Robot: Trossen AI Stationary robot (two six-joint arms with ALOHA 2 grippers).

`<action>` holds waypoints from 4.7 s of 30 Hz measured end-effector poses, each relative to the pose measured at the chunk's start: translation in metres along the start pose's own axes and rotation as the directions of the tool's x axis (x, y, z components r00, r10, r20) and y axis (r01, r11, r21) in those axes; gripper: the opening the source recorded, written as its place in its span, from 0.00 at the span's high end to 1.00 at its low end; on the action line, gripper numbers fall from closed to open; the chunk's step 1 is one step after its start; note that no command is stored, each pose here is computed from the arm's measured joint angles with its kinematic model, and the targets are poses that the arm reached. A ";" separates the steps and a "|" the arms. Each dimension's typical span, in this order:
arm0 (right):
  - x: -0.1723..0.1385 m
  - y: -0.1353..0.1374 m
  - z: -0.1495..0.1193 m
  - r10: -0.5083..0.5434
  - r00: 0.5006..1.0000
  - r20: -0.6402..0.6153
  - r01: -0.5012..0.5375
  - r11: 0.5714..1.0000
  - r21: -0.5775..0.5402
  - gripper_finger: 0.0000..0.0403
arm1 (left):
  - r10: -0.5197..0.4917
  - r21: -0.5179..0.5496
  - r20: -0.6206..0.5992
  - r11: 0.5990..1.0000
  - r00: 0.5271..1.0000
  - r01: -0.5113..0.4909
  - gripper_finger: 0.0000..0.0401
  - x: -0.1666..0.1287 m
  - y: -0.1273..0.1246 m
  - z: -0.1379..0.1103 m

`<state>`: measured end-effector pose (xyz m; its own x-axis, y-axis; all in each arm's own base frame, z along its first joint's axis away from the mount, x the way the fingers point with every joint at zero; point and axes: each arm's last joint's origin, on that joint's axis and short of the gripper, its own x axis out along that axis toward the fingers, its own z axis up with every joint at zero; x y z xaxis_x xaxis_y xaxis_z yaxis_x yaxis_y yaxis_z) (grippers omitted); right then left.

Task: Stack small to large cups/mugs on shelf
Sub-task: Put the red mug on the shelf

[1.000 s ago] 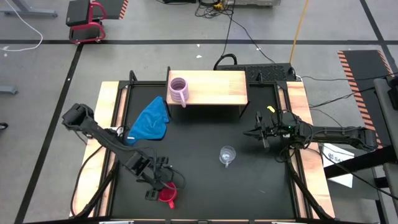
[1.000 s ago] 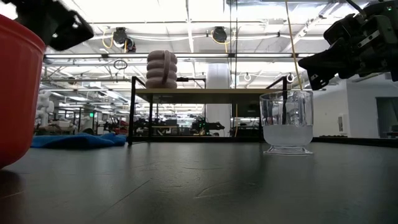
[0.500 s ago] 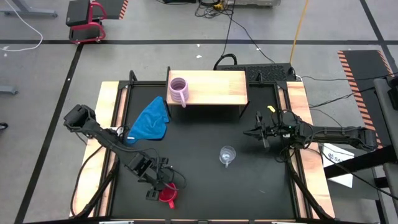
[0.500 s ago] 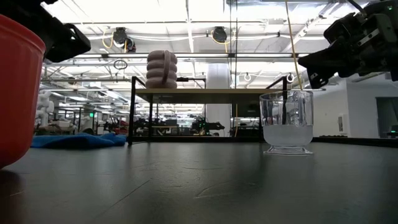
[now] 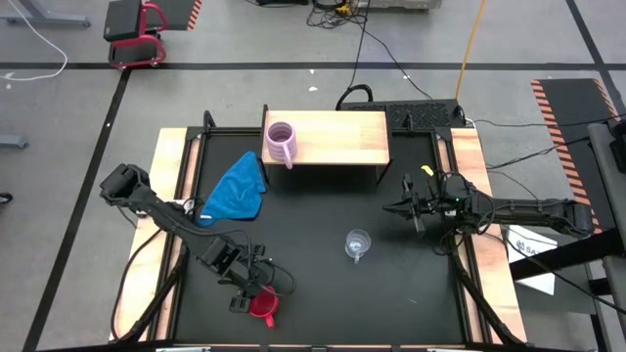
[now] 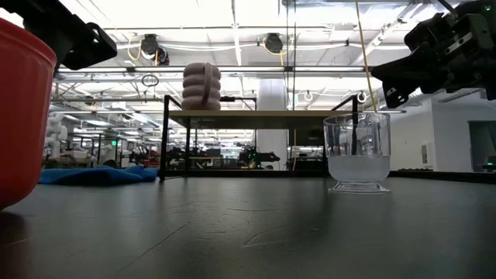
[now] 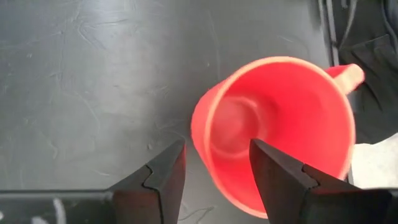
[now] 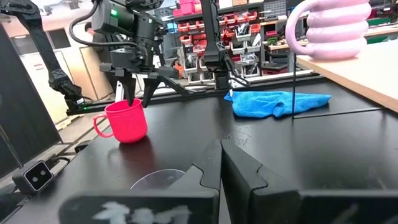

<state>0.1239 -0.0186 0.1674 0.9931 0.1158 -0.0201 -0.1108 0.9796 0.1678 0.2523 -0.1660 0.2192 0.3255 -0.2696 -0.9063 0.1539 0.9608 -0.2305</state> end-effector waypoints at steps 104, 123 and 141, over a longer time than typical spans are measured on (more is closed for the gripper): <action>0.000 0.000 -0.002 -0.002 1.000 -0.014 0.002 1.000 0.014 1.00 | 0.151 0.152 0.528 0.951 0.836 -0.268 1.00 -0.181 0.043 -0.059; 0.000 0.000 -0.001 -0.001 1.000 -0.005 0.001 1.000 0.008 1.00 | 0.156 0.088 0.667 0.955 0.728 -0.285 1.00 -0.178 0.058 -0.089; 0.000 0.000 0.000 0.000 1.000 0.000 0.000 1.000 0.007 1.00 | 0.188 0.065 0.779 0.925 0.599 -0.375 0.99 -0.133 0.076 -0.089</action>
<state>0.1244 -0.0188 0.1672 0.9931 0.1158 -0.0204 -0.1105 0.9785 0.1744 0.1376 -0.0515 0.2903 0.9502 -0.0308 -0.3100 0.0809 0.9854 0.1501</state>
